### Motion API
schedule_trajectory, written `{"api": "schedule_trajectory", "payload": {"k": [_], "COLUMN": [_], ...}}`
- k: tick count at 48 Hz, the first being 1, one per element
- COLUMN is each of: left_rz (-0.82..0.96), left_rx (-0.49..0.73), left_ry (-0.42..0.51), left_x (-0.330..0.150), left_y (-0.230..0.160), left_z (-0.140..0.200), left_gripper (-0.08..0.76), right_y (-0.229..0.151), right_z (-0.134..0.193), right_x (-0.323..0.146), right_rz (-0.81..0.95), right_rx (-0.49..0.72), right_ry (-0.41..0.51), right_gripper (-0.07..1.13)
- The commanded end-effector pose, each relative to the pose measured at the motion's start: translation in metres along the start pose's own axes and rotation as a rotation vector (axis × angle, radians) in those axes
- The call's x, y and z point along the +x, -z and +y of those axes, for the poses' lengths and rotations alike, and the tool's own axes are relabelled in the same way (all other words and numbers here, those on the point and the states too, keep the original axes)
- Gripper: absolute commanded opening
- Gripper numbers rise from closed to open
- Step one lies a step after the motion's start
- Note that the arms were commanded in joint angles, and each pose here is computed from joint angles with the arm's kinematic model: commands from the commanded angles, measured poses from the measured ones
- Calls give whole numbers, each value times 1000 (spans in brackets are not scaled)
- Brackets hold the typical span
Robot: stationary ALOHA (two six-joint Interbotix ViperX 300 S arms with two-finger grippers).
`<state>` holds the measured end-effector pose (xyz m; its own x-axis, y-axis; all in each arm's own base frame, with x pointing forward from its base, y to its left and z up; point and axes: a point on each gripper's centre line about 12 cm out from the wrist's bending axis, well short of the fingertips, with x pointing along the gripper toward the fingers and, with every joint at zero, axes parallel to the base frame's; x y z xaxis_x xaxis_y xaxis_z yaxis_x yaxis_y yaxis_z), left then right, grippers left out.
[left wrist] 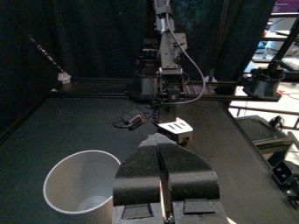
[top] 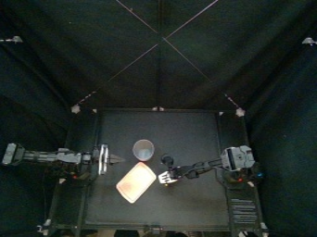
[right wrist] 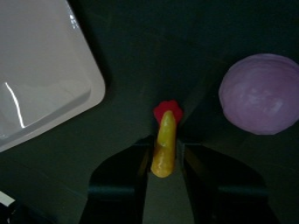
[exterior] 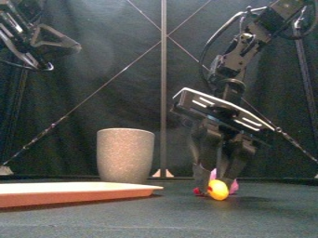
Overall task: Pick the shrimp then place it on the pink plate
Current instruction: Place shrimp on the pink plate
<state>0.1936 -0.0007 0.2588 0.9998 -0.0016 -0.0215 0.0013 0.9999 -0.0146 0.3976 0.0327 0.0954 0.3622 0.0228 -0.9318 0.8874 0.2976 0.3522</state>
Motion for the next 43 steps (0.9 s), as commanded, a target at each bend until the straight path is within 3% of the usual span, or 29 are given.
{"api": "schedule_trajectory", "payload": {"k": [1, 10, 28, 43], "left_rz": [-17, -17, -18, -17], "left_rx": [3, 3, 3, 9], "left_ry": [7, 8, 8, 8], "left_x": [1, 0, 0, 0], "left_y": [-6, -5, -5, -5], "left_z": [-1, -2, -2, -1], "left_gripper": [95, 95, 95, 95], "right_y": [-2, 1, -14, -18], "right_z": [-1, 17, 103, 130], "right_x": [7, -2, -45, -37], "right_rz": [-1, -8, -150, -209], "right_rx": [-3, -25, -205, -286], "right_ry": [16, -27, -236, -268], "right_gripper": [691, 685, 685, 691]}}
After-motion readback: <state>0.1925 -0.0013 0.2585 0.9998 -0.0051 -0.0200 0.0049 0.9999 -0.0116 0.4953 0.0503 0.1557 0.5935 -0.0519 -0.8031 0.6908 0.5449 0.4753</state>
